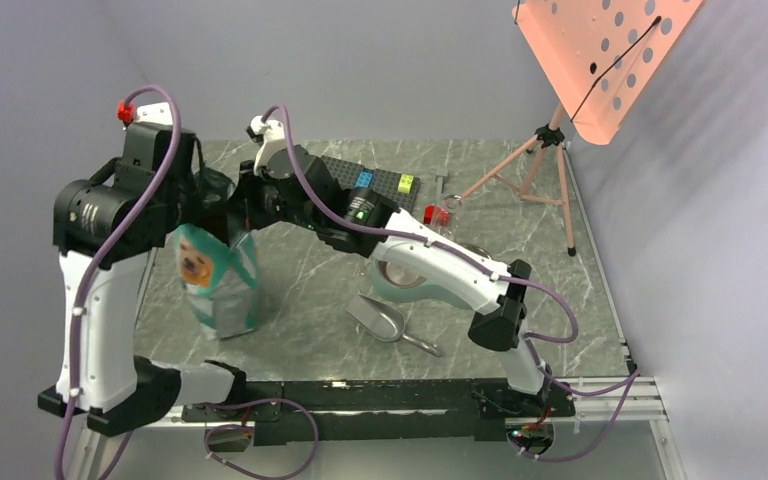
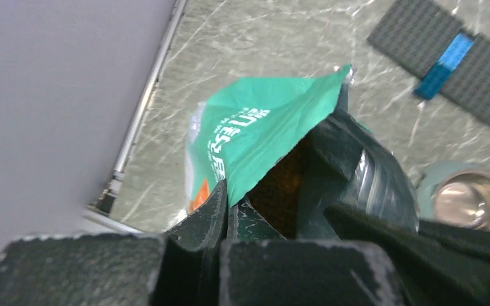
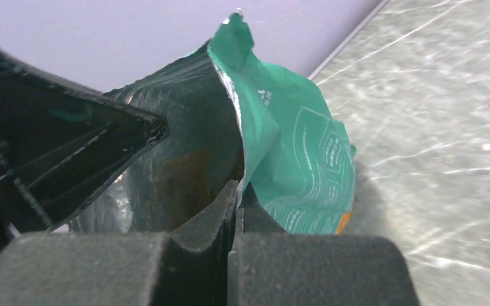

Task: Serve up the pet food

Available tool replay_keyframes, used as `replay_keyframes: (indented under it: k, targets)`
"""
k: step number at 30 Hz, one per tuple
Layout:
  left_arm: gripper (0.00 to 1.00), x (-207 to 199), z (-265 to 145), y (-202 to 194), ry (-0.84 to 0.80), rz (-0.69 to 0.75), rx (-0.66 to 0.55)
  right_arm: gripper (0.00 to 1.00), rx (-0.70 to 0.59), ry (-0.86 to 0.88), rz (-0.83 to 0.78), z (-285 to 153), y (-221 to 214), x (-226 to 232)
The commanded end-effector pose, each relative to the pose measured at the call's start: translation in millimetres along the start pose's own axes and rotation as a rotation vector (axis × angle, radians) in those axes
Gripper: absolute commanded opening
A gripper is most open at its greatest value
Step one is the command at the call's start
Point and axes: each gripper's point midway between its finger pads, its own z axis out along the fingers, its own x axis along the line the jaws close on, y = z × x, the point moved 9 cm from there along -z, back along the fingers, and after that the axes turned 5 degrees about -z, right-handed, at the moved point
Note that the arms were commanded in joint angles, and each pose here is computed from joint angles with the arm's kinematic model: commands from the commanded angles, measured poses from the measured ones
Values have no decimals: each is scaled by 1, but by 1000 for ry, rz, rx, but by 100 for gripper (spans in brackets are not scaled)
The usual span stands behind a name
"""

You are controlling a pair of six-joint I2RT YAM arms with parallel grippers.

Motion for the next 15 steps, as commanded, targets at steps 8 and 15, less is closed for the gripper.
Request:
replay_keyframes:
  k: [8, 15]
  targets:
    - [0, -27, 46, -58, -292, 128, 108, 0, 90, 11, 190, -41, -52, -67]
    - [0, -25, 57, -72, -270, 180, 154, 0, 59, 6, 110, -61, -42, -45]
